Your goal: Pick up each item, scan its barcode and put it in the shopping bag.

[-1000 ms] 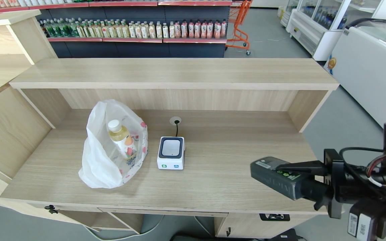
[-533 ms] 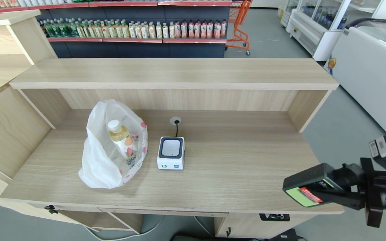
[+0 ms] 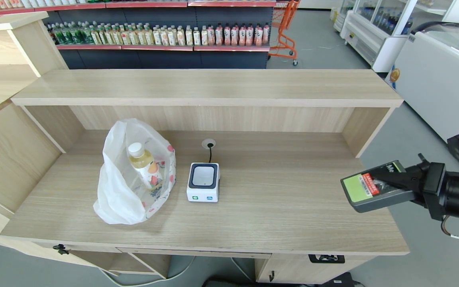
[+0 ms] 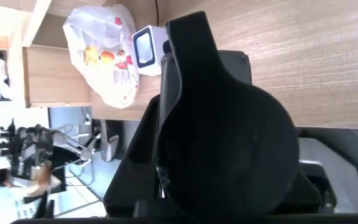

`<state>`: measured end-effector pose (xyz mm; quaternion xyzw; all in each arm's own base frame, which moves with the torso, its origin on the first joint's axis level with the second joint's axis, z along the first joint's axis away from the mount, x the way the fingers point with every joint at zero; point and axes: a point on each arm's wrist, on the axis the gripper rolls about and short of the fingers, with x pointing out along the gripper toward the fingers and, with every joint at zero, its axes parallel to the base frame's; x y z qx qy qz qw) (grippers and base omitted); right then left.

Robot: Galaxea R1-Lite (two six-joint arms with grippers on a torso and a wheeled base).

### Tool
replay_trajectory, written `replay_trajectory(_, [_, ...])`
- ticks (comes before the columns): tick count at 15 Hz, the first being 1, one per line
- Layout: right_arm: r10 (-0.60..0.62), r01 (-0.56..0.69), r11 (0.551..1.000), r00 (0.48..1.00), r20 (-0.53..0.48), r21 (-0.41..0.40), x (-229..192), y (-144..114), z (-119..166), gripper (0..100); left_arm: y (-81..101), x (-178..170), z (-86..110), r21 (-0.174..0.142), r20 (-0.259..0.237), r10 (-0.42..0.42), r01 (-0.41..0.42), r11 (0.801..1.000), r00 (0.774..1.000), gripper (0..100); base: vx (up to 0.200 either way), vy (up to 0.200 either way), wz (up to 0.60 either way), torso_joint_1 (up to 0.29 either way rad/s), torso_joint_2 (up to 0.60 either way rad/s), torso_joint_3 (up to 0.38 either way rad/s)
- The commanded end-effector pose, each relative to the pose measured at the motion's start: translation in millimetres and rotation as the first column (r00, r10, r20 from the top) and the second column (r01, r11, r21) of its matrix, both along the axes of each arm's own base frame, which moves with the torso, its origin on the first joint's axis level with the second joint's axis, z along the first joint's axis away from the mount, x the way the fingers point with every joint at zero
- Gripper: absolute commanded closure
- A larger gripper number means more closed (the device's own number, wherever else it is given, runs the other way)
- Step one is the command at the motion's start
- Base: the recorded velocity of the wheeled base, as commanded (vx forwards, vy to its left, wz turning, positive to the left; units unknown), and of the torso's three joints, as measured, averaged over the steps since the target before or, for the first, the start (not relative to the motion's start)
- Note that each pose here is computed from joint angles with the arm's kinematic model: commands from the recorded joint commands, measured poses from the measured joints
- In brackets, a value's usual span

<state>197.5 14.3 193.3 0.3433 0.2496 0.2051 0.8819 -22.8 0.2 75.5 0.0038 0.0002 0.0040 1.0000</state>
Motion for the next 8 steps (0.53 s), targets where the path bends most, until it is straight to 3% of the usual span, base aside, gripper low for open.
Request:
replay_trajectory(1, [0.005, -0.004, 1.0, 1.0, -0.018, 0.024, -3, 3, -2, 100, 0.0, 0, 0.0, 0.0, 0.0, 0.0, 0.0, 1.0, 1.0, 0, 0.0, 0.0, 0.0, 0.0, 0.0, 0.0])
replay_trajectory(8, [0.005, -0.004, 1.0, 1.0, -0.021, 0.023, -23, 2, -4, 100, 0.0, 0, 0.0, 0.0, 0.0, 0.0, 0.0, 1.0, 1.0, 0, 0.0, 0.0, 0.0, 0.0, 0.0, 0.0])
